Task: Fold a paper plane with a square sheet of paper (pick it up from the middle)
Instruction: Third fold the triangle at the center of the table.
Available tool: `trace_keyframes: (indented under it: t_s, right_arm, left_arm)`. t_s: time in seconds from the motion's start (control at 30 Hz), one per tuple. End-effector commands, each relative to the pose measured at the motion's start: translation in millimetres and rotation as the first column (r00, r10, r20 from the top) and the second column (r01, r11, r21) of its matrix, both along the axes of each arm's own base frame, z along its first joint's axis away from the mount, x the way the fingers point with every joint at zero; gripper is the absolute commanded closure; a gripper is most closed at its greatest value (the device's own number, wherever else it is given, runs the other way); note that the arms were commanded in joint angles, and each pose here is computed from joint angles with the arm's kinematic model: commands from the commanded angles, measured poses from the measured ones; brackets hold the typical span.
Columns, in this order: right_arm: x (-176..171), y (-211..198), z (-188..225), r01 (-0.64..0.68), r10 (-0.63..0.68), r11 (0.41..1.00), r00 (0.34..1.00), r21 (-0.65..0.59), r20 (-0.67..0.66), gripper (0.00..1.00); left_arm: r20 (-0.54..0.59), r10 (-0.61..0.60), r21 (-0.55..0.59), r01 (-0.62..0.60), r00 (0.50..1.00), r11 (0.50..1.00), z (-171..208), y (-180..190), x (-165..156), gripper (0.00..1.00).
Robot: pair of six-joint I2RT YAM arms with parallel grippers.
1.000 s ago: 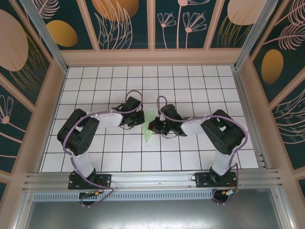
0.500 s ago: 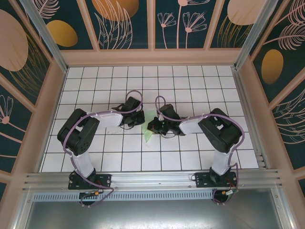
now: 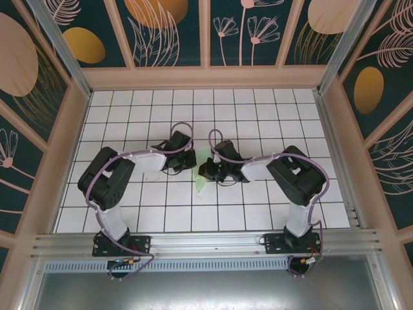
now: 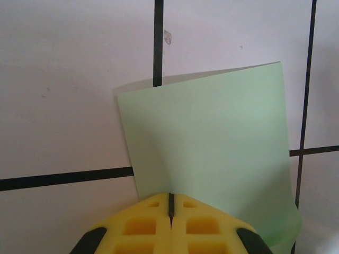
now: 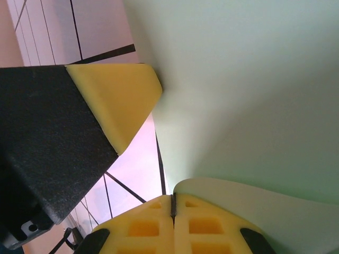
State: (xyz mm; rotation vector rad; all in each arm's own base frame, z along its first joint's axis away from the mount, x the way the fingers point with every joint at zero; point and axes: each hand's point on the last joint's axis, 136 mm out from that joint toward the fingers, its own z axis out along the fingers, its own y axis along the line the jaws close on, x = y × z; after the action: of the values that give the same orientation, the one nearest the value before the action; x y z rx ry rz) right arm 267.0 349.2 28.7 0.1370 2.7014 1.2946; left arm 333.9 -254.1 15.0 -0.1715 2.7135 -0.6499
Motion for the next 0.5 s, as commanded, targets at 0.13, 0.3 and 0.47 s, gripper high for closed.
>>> trace_keyframes:
  t_s: [0.13,0.3,0.47]
  right_arm:
    - [3.0,0.8,-1.7,-0.003,0.003,1.000,1.000,-0.029,0.018,1.00]
    - [2.2,-1.6,-4.0,-0.001,0.001,0.999,1.000,-0.040,0.015,1.00]
    - [1.4,0.7,-4.1,-0.008,0.009,0.999,1.000,-0.032,0.016,1.00]
  left_arm:
    - [-0.051,-0.021,0.017,0.022,0.998,1.000,-15.9,2.5,-12.3,1.00]
    - [-0.053,-0.021,0.018,0.022,0.998,1.000,-16.7,2.7,-12.9,1.00]
    - [-0.054,-0.022,0.017,0.023,0.998,1.000,-17.1,2.7,-13.4,1.00]
